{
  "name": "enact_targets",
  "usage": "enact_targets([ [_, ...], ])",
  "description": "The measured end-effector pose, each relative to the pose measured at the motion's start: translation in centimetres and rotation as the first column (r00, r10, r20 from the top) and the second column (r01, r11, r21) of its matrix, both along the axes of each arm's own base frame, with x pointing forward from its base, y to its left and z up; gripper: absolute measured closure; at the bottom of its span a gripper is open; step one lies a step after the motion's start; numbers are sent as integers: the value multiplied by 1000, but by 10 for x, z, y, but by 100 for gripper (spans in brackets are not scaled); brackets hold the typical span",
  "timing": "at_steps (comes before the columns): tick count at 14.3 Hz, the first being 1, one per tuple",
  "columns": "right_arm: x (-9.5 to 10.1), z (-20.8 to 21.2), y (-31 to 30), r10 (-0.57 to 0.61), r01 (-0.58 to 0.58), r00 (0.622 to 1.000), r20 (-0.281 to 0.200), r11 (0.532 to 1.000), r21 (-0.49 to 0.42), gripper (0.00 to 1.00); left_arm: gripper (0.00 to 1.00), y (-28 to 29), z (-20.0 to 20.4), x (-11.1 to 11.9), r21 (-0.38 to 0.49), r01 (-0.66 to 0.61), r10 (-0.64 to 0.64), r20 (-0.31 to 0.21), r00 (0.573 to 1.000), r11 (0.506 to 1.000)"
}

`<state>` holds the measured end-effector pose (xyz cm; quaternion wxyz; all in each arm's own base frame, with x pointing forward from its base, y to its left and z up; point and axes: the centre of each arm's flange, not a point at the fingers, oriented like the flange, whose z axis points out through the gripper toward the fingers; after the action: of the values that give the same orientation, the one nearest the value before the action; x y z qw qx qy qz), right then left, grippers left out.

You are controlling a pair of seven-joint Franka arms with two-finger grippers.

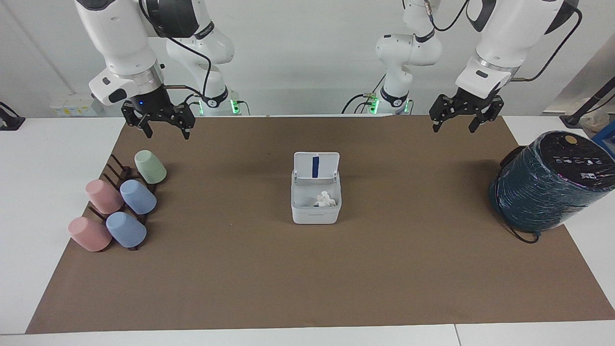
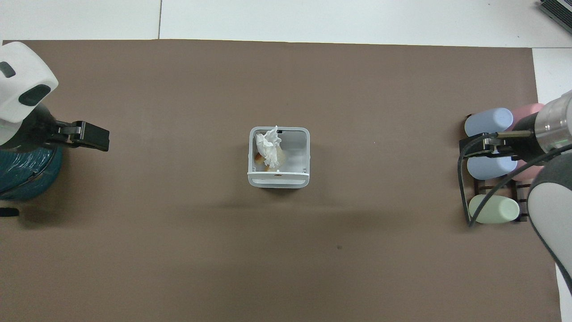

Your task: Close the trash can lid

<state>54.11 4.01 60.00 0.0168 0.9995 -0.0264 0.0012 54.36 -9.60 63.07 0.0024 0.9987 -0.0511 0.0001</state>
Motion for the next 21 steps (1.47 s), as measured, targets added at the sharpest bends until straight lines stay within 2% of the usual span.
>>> enact_targets([
  [9, 1, 0, -28, -48, 48, 999, -1, 999, 7, 0, 0, -2, 1, -2, -1, 4, -4, 3, 1000, 1000],
  [12, 1, 0, -25, -42, 42, 999, -1, 999, 7, 0, 0, -14, -3, -3, -5, 26, -26, 23, 999, 1000],
  [15, 1, 0, -24, -41, 41, 999, -1, 999, 7, 0, 5, -55, -24, -24, -9, 25, -25, -2, 1000, 1000],
  [16, 1, 0, -24, -41, 41, 999, -1, 999, 7, 0, 11, -73, -31, -35, -16, 4, -4, -9, 1000, 1000],
  [17, 1, 0, -24, -41, 41, 999, -1, 999, 7, 0, 26, -93, -38, -47, -24, -8, 8, -4, 1000, 1000],
  [21, 1, 0, -24, -41, 41, 999, -1, 999, 7, 0, 71, -175, -56, -106, -56, -64, 66, 28, 997, 996],
])
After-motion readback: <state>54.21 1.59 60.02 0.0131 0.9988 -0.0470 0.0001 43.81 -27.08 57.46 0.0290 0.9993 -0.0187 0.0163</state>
